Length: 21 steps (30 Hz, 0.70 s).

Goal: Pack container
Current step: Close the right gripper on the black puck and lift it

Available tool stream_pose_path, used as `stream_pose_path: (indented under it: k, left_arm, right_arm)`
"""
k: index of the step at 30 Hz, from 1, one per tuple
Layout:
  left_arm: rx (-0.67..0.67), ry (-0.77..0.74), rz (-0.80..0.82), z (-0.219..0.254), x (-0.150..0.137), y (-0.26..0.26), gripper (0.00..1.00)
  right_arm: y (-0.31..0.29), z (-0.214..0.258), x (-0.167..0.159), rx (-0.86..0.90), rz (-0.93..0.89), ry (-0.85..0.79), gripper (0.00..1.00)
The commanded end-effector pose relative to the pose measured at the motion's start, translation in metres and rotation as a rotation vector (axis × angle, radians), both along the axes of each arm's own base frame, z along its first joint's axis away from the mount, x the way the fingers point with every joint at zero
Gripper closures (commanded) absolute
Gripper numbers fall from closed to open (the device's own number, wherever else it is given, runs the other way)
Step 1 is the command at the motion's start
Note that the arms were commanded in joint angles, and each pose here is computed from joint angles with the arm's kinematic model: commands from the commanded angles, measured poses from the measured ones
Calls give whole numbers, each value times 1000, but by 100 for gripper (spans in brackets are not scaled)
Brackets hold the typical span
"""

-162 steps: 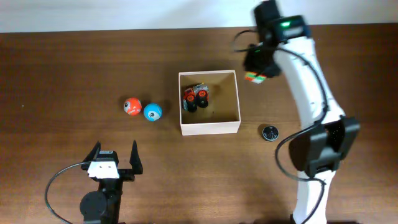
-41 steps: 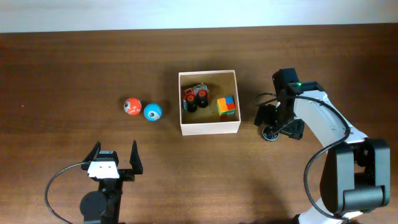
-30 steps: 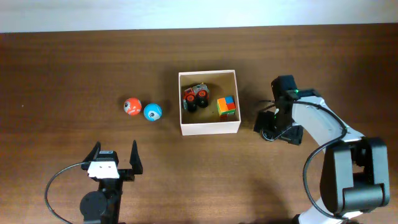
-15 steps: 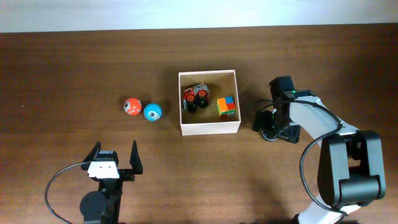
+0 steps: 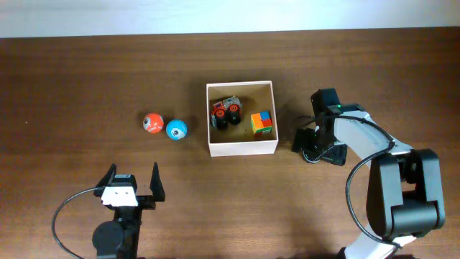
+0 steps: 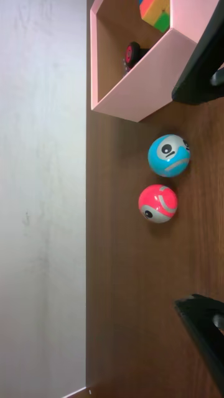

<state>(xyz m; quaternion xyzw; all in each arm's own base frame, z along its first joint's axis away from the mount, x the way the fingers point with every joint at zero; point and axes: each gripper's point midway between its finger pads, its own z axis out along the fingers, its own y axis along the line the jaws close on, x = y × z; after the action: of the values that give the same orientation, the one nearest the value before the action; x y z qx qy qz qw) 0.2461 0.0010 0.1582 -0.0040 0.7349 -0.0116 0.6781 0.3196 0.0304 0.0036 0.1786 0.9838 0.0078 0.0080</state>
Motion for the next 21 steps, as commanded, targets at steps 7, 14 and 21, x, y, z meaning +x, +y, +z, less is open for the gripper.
stream_pose_path:
  k: [7, 14, 21]
  left_arm:
    - [13, 3, 10, -3, 0, 2, 1]
    - [13, 3, 10, -3, 0, 2, 1]
    - [13, 3, 10, -3, 0, 2, 1]
  right_arm:
    - [-5, -3, 0, -23, -6, 3, 19]
    - [-5, -3, 0, -23, -8, 1, 38]
    - [-5, -3, 2, -22, -9, -5, 56]
